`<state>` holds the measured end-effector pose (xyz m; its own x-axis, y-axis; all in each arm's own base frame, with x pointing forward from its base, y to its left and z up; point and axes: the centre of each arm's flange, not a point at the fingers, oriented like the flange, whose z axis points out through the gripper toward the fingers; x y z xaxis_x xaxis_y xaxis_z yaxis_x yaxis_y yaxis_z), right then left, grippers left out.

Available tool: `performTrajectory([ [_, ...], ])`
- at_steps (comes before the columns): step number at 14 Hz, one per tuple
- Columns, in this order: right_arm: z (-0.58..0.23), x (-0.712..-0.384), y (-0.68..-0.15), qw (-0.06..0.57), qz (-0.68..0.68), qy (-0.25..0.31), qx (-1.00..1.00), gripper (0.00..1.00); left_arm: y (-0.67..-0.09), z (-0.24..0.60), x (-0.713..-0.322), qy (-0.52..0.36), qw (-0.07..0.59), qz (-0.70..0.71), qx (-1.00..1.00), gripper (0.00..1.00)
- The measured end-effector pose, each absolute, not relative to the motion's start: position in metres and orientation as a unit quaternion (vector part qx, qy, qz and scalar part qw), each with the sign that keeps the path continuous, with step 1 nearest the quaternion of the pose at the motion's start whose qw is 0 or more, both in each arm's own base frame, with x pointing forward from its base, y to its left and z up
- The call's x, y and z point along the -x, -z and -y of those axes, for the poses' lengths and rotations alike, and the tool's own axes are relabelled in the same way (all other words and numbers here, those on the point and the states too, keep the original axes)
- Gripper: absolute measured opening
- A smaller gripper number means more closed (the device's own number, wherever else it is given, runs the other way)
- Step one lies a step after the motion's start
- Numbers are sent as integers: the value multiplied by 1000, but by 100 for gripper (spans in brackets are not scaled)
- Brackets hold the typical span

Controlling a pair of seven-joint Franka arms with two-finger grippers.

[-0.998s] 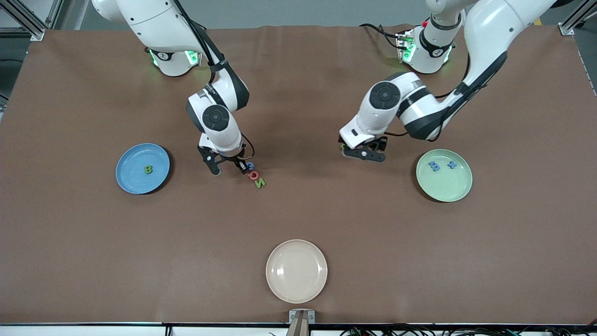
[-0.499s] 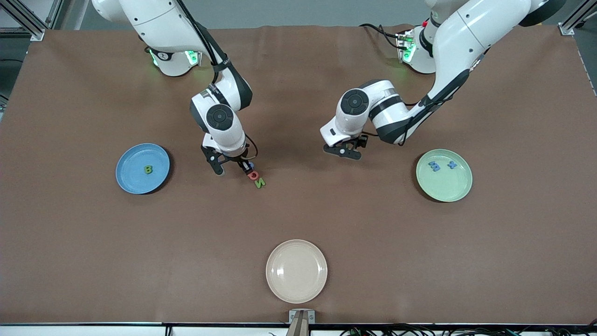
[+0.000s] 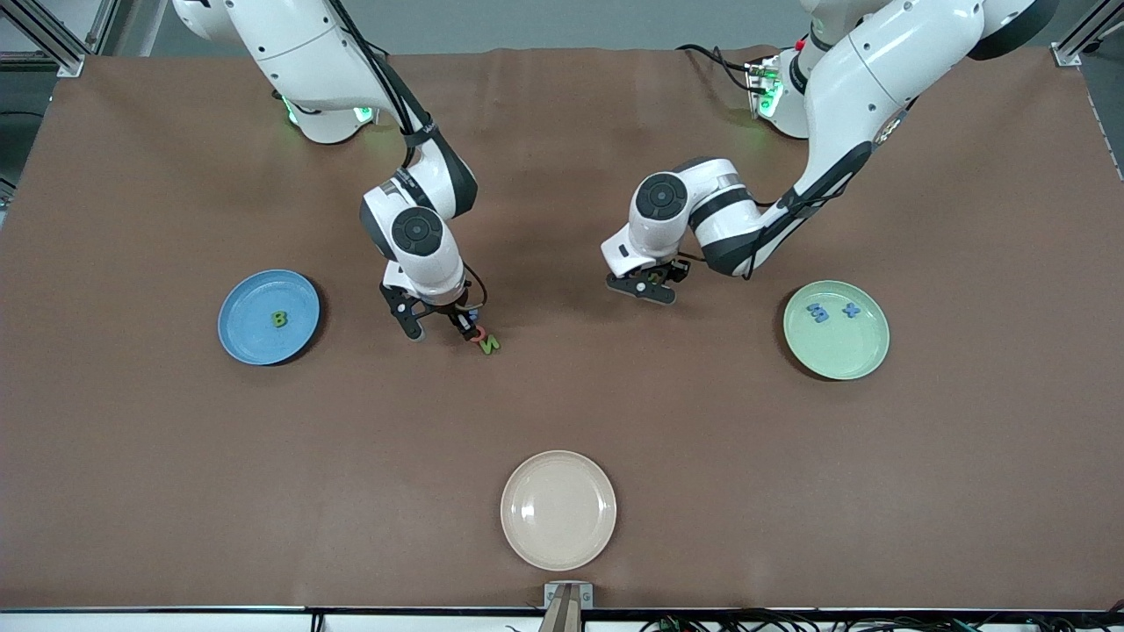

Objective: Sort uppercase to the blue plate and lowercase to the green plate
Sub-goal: 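Grasp the green a with the left gripper while the right gripper approaches c, then drop the a on the green plate while the right gripper grasps blue c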

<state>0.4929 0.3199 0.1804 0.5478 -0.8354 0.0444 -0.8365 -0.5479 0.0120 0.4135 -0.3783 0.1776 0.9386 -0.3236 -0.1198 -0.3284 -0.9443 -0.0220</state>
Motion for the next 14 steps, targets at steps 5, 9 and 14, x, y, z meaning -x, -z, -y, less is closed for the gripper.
performTrajectory([
  [5, -313, -498, -181, 19, 478, -20, -878, 67, -175, 378, -415, -56, 16, -165, 985, 45],
  [9, -306, -502, -182, 43, 477, -12, -878, 67, -174, 377, -417, -52, 13, -166, 985, 29],
  [14, -302, -505, -184, 67, 472, -1, -879, 67, -179, 369, -432, -43, 7, -160, 986, 29],
])
